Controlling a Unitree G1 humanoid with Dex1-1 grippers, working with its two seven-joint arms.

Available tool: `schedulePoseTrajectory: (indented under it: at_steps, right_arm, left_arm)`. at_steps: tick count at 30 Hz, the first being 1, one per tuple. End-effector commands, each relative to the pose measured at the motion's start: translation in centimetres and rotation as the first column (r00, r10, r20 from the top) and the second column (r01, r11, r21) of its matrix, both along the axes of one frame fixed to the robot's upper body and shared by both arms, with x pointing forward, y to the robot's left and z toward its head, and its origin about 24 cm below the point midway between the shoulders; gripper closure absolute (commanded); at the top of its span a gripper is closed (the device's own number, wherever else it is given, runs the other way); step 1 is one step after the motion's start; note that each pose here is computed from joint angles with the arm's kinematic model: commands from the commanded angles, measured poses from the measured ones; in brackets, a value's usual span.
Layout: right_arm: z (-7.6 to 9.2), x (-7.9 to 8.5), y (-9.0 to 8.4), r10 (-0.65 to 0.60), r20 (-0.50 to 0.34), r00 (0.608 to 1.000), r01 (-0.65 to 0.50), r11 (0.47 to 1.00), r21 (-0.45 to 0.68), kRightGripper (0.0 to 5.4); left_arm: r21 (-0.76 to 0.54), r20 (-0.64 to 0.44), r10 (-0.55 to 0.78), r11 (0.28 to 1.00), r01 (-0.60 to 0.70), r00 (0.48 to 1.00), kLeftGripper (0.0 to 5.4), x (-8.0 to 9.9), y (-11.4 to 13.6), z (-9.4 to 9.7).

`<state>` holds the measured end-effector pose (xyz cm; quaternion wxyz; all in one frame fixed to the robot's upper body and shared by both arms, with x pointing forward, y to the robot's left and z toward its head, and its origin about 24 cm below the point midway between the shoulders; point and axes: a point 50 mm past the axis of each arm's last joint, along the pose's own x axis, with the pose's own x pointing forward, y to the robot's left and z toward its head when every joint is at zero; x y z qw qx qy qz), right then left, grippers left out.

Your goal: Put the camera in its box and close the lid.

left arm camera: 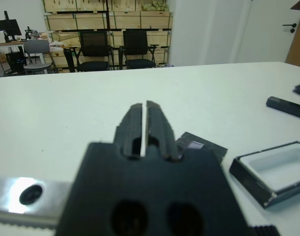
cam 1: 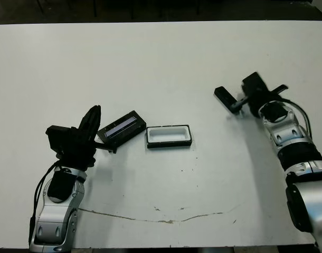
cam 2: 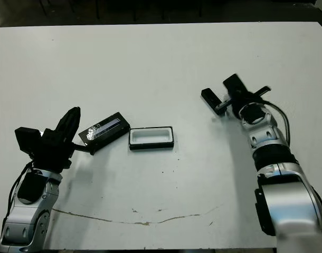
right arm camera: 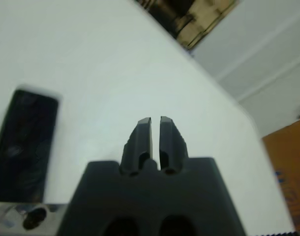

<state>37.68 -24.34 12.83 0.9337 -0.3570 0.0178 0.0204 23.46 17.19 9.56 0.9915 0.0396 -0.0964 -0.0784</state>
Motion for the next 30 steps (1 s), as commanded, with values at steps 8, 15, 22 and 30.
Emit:
schedulePoseTrajectory:
  at_steps: [8,15,22,30]
  right_arm:
    - [3.4,-2.8,-1.4,0.042,0.190,0.981,-0.081,0.976,0.203,5.08]
    - [3.7,-3.4,-1.5,0.291,0.034,0.956,-0.284,0.895,0.345,3.92]
    - [2.5,-2.9,-1.6,0.453,-0.169,0.875,-0.382,0.863,0.332,2.69]
    - [1.6,-2.4,-1.2,0.461,-0.280,0.842,-0.406,0.884,0.233,1.34]
  left_arm:
    - [0.021,-0.030,0.007,1.000,-0.006,1.000,5.40,0.0,0.4,-0.7]
    - [0.021,-0.033,0.008,1.000,-0.008,0.999,5.40,0.0,0.4,-0.6]
    - [0.022,-0.033,0.010,1.000,-0.009,0.999,5.40,-0.1,0.4,-0.7]
    - [0.017,-0.040,0.012,1.000,-0.011,0.999,5.40,-0.2,0.4,-0.7]
